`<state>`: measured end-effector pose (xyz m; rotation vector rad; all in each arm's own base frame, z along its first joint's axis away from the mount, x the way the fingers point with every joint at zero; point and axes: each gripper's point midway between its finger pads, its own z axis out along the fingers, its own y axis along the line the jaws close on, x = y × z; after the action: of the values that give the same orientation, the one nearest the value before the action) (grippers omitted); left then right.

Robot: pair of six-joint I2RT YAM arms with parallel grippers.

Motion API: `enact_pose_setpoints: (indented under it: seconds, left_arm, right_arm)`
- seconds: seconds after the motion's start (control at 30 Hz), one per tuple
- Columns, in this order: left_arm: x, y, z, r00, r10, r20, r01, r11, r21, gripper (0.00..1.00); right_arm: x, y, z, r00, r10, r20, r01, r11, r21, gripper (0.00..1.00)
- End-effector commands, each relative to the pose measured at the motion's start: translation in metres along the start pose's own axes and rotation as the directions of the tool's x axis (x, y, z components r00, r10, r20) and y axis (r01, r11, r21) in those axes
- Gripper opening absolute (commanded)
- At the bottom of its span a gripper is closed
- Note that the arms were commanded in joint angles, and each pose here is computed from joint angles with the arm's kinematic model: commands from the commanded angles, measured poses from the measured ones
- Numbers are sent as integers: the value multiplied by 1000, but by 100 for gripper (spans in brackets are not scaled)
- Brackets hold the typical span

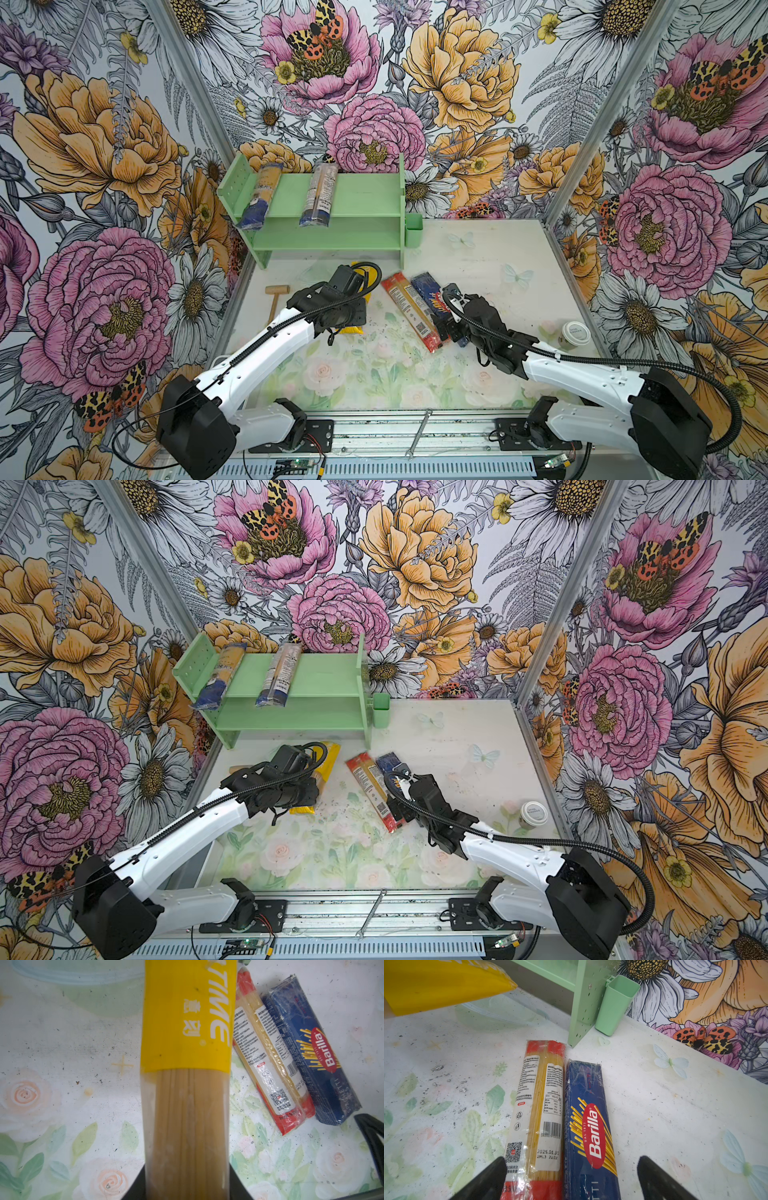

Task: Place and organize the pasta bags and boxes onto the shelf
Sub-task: 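Lift the yellow PASTATIME bag upright with the left gripper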

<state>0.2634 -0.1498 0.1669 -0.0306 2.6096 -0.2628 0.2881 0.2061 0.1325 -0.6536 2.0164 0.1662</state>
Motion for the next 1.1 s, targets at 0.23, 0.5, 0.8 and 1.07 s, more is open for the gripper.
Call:
enact_pose_setpoints:
  seconds: [0.23, 0.5, 0.8, 1.07]
  left_arm:
    - [-53, -27, -80, 968, -31, 250, -11, 987, 163, 0]
    - [-66, -32, -112, 944, -31, 329, -26, 986, 167, 0]
    - [-93, -30, -144, 896, -50, 441, -15, 990, 142, 0]
    - [-111, -36, -162, 866, -51, 498, -23, 990, 141, 0]
  right_arm:
    - [-13, -4, 4, 1000, 10, 19, -10, 1000, 19, 100]
    - [-12, -3, 7, 1000, 12, 15, -12, 1000, 13, 99]
    - [-12, -2, 8, 1000, 11, 14, -11, 1000, 9, 100]
    - [-11, -3, 7, 1000, 14, 12, -14, 1000, 12, 100]
